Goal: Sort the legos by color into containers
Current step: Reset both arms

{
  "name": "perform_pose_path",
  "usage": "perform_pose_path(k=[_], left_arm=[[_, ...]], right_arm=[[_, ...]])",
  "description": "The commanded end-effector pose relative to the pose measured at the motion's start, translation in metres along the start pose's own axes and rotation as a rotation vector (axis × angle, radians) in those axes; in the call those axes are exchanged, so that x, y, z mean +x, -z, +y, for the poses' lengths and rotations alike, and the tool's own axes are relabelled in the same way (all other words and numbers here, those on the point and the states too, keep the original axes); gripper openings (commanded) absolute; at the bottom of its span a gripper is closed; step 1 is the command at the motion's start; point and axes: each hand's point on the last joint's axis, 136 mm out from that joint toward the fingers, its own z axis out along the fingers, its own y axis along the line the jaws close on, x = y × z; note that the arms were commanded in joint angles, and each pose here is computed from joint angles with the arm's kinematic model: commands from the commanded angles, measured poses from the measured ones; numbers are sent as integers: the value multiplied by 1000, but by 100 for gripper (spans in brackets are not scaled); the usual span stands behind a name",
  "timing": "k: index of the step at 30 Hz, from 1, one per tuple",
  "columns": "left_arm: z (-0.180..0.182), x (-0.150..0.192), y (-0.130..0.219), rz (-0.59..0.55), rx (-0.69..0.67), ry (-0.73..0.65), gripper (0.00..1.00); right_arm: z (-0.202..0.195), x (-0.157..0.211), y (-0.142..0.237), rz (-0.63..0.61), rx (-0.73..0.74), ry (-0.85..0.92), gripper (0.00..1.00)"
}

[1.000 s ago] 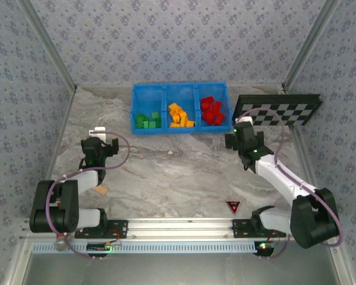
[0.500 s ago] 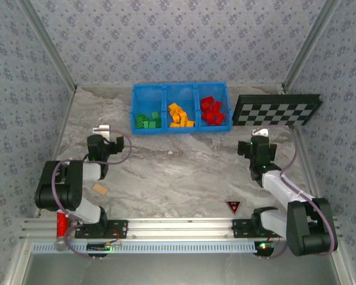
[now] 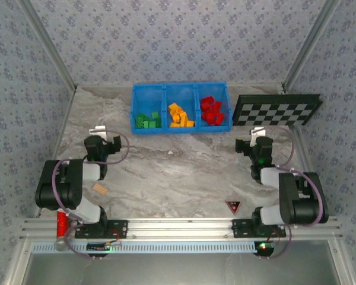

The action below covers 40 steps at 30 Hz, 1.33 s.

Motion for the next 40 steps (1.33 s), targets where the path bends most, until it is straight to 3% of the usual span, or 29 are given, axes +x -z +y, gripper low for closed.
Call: perform_pose_path(k=[1, 6, 40], left_arm=[[1, -17, -3, -45, -3, 23, 99], [1, -17, -3, -45, -1, 21, 99], [1, -17, -3, -47, -2, 21, 99]], right_arm=[[9, -14, -11, -103, -42, 21, 100], [-3, -10, -18, -32, -17, -39, 100], [-2, -11, -19, -34, -24, -38, 100]])
